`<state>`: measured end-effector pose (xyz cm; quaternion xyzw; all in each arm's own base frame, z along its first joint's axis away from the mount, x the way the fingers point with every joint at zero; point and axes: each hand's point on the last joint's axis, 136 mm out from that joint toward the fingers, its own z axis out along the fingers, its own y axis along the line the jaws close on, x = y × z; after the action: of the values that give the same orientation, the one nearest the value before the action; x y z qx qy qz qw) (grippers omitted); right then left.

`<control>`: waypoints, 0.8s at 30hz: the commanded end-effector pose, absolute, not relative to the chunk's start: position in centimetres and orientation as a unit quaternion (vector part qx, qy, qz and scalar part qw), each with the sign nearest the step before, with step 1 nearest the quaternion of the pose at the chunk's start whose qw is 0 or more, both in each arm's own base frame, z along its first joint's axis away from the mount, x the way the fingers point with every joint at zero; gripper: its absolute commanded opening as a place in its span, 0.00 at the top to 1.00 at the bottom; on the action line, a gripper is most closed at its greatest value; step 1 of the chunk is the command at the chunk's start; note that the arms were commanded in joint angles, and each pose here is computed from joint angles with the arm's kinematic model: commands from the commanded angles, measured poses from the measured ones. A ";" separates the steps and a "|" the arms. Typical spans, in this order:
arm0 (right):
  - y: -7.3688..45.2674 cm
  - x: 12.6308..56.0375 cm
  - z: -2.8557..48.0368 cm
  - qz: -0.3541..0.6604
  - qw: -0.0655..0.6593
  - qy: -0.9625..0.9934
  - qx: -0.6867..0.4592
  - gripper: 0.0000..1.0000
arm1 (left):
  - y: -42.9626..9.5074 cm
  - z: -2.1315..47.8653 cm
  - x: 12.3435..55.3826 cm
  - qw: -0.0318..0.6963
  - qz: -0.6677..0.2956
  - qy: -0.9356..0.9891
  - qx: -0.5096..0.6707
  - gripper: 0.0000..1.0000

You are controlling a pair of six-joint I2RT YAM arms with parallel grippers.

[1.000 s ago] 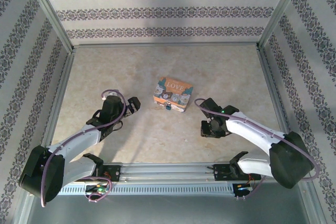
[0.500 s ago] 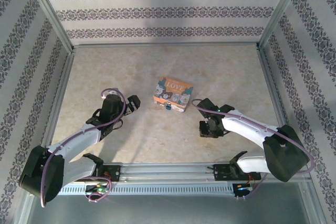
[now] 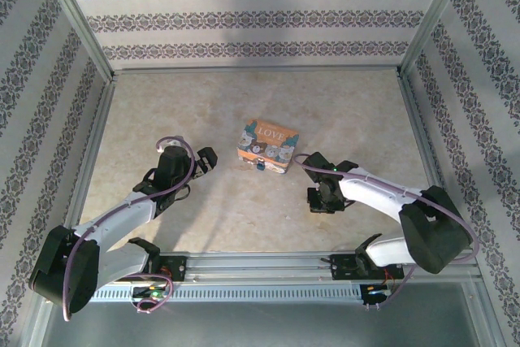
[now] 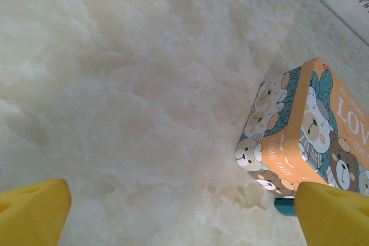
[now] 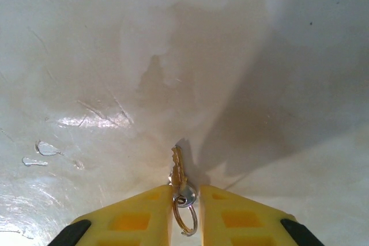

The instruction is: Unlock a padlock with a key

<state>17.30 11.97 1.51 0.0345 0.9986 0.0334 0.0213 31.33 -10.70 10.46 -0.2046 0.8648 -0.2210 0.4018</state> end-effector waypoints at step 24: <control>12.6 17.9 1.8 0.032 0.038 0.999 0.010 1.00 | -10.2 13.5 31.7 0.430 -0.218 0.852 -0.203 0.01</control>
<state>17.81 12.65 1.53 0.0263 0.9989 0.0324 0.0193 31.33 -10.35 11.35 -0.2080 0.8605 -0.2172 0.4111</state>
